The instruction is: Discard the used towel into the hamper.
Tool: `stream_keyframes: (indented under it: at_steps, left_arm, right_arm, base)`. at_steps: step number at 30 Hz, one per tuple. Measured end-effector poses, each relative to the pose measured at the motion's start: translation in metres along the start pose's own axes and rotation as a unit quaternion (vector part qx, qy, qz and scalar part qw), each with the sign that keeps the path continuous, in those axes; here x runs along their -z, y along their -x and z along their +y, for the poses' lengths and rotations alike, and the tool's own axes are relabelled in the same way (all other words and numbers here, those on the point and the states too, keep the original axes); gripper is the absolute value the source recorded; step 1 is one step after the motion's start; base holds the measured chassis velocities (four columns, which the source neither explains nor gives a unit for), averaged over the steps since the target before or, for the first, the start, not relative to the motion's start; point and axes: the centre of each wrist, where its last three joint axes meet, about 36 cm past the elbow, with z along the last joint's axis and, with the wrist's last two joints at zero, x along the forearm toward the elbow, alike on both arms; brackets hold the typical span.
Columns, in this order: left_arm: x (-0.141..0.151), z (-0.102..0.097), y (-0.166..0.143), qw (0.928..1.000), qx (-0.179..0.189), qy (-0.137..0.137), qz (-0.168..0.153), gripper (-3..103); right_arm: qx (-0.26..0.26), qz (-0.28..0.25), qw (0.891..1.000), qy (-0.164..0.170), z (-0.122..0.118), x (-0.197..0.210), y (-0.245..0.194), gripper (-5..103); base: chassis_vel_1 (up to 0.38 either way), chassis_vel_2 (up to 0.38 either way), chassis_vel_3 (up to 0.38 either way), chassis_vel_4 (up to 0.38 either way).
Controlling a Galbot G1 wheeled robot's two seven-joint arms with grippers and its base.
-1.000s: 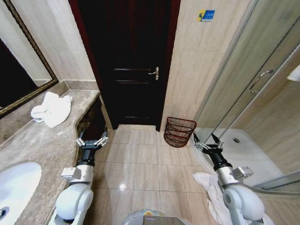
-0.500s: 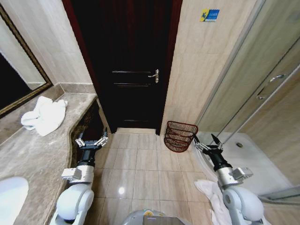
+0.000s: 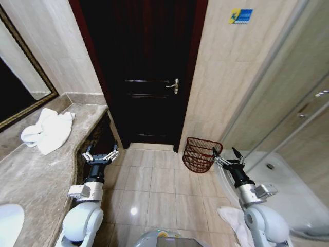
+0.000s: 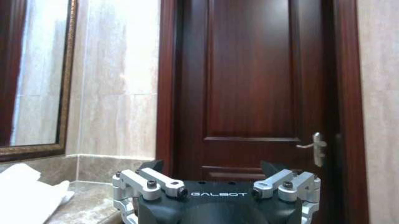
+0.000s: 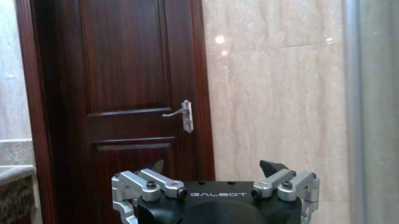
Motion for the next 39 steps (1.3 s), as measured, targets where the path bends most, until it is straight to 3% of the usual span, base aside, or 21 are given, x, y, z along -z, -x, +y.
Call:
stream_keyframes:
  at_steps: [39]
  left_arm:
    - [-0.016,0.005,-0.003,0.9993,0.023,0.029,-0.007,100]
  right_arm:
    - [-0.005,0.0,1.0,-0.001,-0.005,-0.006,-0.003,100]
  base:
    - [-0.011,0.226,0.229,-0.006]
